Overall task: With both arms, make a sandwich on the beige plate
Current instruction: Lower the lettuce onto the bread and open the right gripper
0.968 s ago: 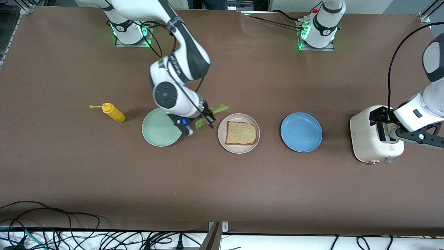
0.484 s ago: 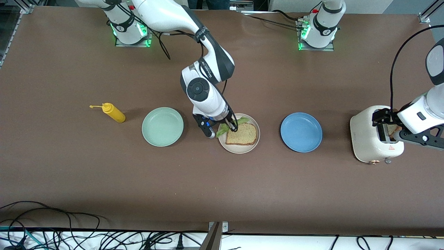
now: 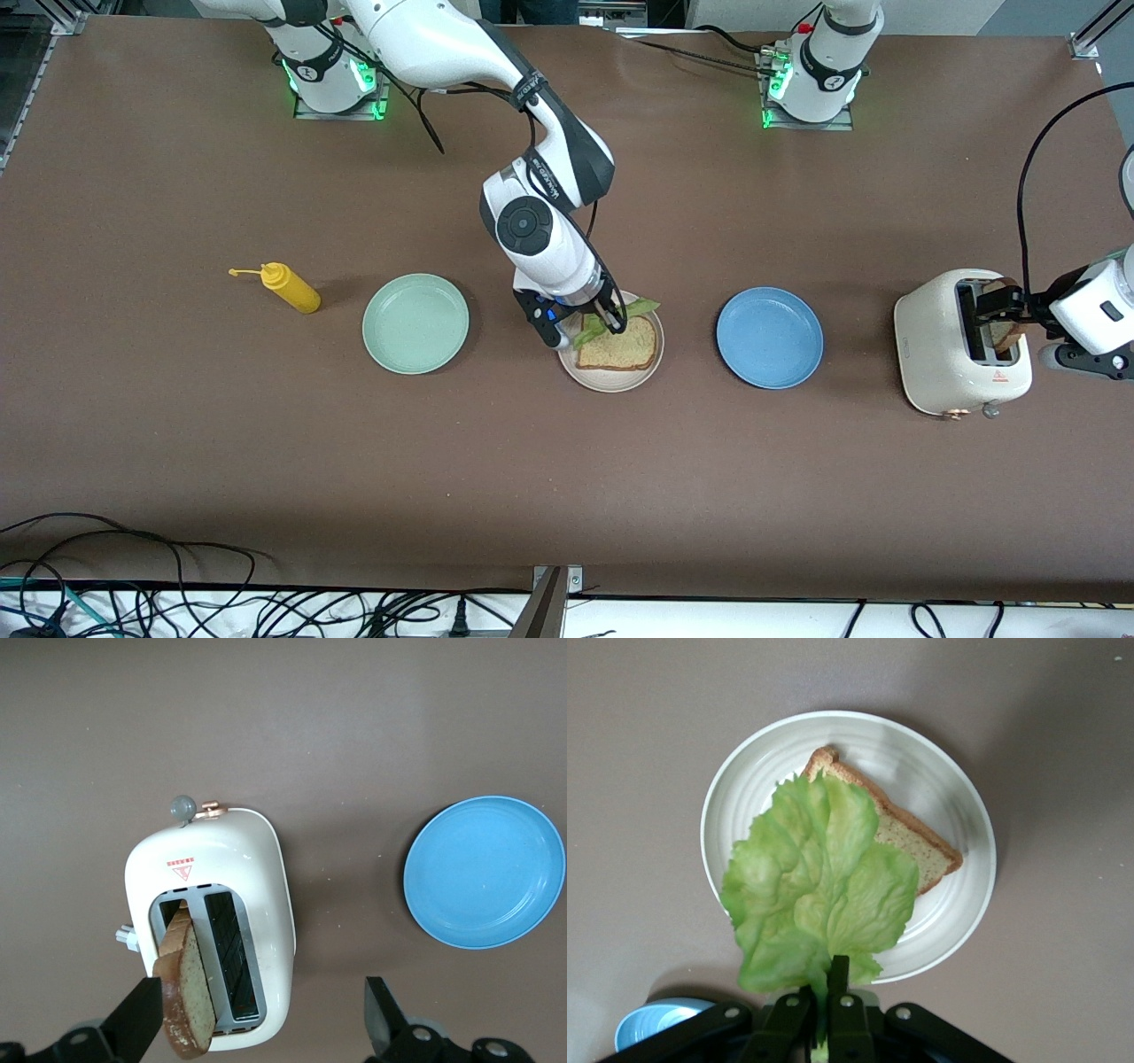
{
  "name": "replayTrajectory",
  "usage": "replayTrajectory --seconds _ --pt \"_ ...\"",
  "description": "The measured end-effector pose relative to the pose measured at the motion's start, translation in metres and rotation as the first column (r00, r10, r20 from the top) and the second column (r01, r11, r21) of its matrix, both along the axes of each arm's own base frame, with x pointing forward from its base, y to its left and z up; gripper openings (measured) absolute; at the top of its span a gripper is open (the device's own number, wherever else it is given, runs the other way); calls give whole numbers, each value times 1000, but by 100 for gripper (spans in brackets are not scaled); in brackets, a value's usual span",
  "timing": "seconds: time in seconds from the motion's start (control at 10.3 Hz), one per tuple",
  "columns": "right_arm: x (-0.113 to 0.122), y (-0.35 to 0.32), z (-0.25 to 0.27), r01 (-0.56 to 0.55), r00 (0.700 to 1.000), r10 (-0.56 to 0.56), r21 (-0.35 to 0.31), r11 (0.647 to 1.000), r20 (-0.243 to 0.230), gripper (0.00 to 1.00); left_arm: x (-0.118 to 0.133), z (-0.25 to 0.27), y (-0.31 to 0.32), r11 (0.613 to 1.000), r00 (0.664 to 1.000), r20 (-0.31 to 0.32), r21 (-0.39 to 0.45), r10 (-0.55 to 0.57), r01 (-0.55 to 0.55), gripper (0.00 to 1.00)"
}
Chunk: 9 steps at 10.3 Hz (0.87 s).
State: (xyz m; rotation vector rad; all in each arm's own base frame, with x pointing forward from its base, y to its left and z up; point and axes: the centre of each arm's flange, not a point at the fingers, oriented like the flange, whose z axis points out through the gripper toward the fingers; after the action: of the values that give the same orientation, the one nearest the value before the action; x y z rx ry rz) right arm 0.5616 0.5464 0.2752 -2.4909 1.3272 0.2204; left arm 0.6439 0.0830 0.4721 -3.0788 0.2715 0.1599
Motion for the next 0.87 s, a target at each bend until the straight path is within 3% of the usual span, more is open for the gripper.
replayTrajectory --seconds 0.39,0.87 --pt "4 -2 -21 -23 998 26 -48 999 49 6 1 -4 0 1000 1000 -6 -4 -1 1 100" --pt "4 -3 -20 -31 998 34 -57 998 47 6 1 -6 0 1000 1000 -9 -5 -1 1 100"
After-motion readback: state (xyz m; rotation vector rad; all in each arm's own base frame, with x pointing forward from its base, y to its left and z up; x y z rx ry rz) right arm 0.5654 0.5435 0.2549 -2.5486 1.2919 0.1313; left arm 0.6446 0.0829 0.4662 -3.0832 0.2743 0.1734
